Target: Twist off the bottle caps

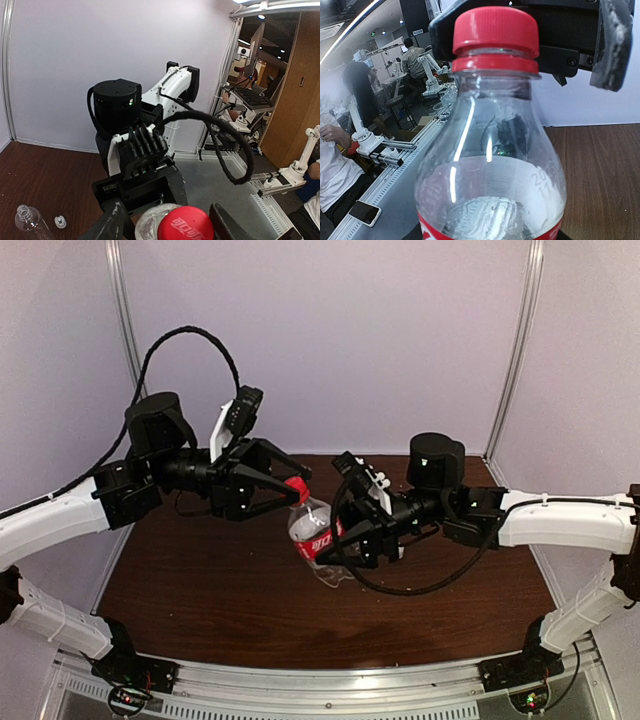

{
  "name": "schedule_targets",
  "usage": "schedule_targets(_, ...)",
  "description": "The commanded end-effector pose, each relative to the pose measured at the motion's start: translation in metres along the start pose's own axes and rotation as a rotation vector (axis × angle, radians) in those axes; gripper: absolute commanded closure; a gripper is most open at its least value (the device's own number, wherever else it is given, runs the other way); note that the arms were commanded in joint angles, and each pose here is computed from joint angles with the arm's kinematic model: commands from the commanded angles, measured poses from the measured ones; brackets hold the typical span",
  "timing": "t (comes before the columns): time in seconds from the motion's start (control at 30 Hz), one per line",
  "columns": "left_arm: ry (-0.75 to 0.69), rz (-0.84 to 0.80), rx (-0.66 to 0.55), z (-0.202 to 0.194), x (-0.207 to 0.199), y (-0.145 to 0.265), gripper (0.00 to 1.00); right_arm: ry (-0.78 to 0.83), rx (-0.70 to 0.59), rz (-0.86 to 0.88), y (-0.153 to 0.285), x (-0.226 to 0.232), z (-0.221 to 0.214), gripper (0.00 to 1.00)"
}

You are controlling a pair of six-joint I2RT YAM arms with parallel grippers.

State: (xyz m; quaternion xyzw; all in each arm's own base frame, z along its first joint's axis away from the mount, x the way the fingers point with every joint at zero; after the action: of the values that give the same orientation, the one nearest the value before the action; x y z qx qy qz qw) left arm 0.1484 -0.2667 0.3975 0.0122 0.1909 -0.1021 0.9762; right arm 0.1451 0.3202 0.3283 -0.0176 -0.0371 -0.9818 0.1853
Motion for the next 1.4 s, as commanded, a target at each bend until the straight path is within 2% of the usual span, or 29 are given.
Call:
schedule_targets(0.0,-0.054,-0.031,-0.023,0.001,-0.004,0.002,0.44,0.046,-0.047,0.020,0.001,0.000,0.016,0.74)
schedule_targets(0.27,-0.052,-0.013,-0.041,0.001,-0.004,0.004,0.54,0.037,-0.041,0.006,0.001,-0.002,0.012,0.74)
schedule_targets(0.5,-0.058,0.000,-0.067,0.005,-0.007,0.006,0.50,0.033,-0.037,0.002,0.002,-0.003,0.010,0.74)
schedule_targets(0.63,-0.066,0.004,-0.082,0.008,-0.009,0.008,0.52,0.033,-0.036,0.002,0.001,-0.003,0.009,0.74)
schedule_targets(0.77,-0.065,-0.001,-0.085,0.009,-0.010,0.007,0.57,0.032,-0.035,0.002,0.002,-0.004,0.009,0.74)
schedule_targets(1.0,-0.046,0.010,-0.077,0.006,-0.008,0.007,0.71,0.037,-0.036,-0.028,0.004,-0.004,0.012,0.74)
schedule_targets(1.17,0.000,0.141,-0.097,0.008,-0.001,0.010,0.83,0.039,0.008,-0.238,0.011,-0.014,0.014,0.74)
schedule_targets(1.37,0.183,0.557,-0.223,0.014,0.014,0.013,0.88,0.052,0.081,-0.643,0.026,-0.033,0.010,0.74)
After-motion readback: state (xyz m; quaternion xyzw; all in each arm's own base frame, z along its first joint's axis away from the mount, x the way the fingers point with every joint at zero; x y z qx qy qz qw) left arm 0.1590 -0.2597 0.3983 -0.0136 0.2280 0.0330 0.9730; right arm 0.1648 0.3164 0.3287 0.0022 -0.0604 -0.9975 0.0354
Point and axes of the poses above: each gripper's point midway between its finger pads, its own y axis back along the fingers, its own x axis along the line the jaws close on, z = x × y, the point moved 10 cm from there along y, back along the fingers, and after that the axes turned 11 degrees about y, right-handed, at the moved point
